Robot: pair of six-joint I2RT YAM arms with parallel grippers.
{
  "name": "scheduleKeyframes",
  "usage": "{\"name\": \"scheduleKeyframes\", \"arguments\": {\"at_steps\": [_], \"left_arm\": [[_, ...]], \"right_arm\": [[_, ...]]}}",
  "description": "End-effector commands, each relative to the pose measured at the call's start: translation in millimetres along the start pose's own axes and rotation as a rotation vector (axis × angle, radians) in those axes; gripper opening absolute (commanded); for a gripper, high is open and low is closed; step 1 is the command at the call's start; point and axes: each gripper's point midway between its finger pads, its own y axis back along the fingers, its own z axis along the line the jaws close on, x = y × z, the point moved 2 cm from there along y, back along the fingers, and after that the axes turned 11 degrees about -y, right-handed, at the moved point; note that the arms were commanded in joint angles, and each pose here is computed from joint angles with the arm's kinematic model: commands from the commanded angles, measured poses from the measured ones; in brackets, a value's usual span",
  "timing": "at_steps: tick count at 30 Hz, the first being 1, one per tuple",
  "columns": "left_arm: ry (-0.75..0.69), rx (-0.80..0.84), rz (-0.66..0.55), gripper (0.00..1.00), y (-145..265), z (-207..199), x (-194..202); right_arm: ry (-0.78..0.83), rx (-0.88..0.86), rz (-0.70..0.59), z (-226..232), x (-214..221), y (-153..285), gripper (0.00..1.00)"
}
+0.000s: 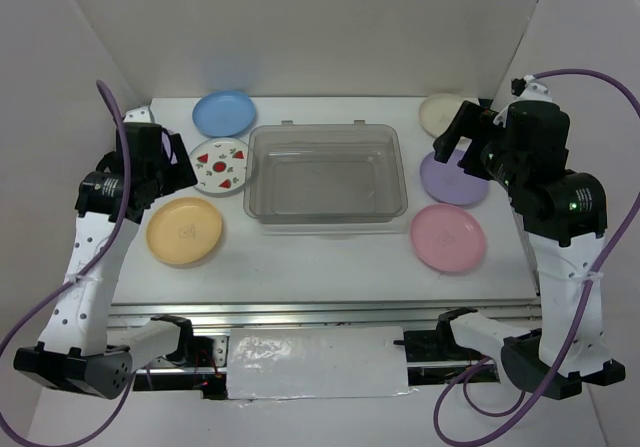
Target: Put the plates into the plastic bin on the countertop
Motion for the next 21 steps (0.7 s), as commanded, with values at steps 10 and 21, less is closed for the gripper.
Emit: {"name": "scheduleKeyframes", "arguments": {"at_steps": [10, 21], "left_arm": [[0.154, 0.156, -0.051, 0.99, 0.5, -16.8, -17.3], [0.48, 0.351, 0.112, 0.99, -165.5, -3.6, -18.0]], "right_arm": [[0.022, -0.067, 0.01, 11.8, 1.0, 3.4, 1.0], [0.098, -0.298, 0.181, 44.4, 37.5, -2.8, 1.0]]}}
